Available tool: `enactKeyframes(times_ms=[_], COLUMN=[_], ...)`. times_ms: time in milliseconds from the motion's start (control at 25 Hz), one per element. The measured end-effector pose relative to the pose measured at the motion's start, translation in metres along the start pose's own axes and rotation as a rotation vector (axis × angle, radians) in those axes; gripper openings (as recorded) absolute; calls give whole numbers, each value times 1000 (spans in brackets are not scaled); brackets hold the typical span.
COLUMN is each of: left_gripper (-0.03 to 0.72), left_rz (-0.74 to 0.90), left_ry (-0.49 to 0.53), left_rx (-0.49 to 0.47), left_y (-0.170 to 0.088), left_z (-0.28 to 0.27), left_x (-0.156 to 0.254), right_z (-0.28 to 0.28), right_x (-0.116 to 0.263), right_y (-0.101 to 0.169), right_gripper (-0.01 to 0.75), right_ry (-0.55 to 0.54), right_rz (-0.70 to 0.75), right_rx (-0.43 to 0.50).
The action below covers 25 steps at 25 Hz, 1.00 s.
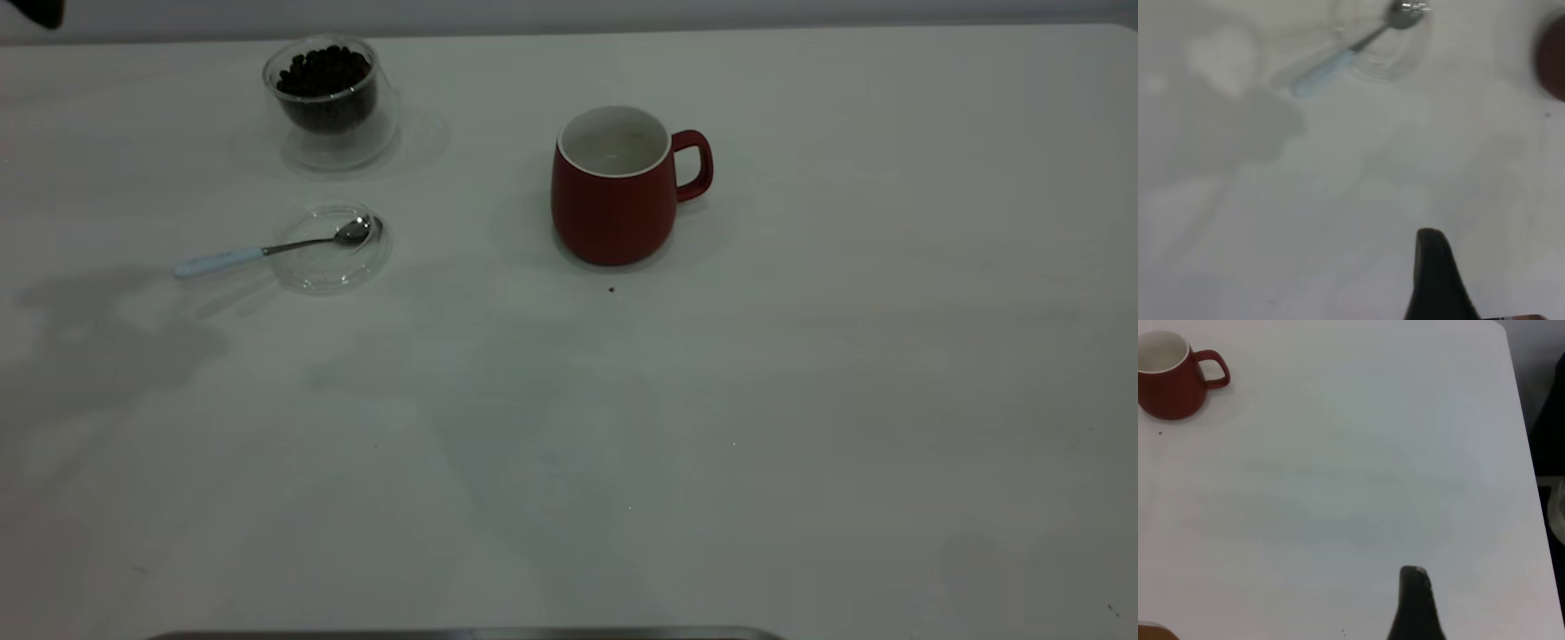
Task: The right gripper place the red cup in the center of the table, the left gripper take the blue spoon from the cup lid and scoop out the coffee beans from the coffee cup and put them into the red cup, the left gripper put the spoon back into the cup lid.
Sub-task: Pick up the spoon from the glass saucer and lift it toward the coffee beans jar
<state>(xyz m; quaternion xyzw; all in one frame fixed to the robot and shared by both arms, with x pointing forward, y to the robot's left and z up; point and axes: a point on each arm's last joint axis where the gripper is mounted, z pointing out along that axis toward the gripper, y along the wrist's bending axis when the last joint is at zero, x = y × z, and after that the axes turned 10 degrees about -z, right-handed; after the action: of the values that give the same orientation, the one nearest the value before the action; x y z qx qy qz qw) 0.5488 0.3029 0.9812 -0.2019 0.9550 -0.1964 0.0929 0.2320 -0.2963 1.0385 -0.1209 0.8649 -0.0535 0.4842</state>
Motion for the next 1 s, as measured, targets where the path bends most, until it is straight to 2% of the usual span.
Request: enactKeyframes(times_ms=[200, 360, 600, 1000], left_gripper=[516, 516, 516, 516], left_rz=[-39, -45, -31, -83], left_ry=[77, 105, 125, 130], left_rx=[12, 59, 185, 274], left_y=[37, 61, 74, 106], left_z=[25, 46, 86, 136], left_x=[-21, -30, -36, -37], right_z=[0, 0, 0, 0], right_x=[0, 0, 0, 0], right_y=[0, 0, 0, 0], right_gripper=[590, 590, 590, 590], right_ry=[0, 0, 0, 0], right_rz=[0, 0, 0, 0], right_rx=[0, 0, 0, 0])
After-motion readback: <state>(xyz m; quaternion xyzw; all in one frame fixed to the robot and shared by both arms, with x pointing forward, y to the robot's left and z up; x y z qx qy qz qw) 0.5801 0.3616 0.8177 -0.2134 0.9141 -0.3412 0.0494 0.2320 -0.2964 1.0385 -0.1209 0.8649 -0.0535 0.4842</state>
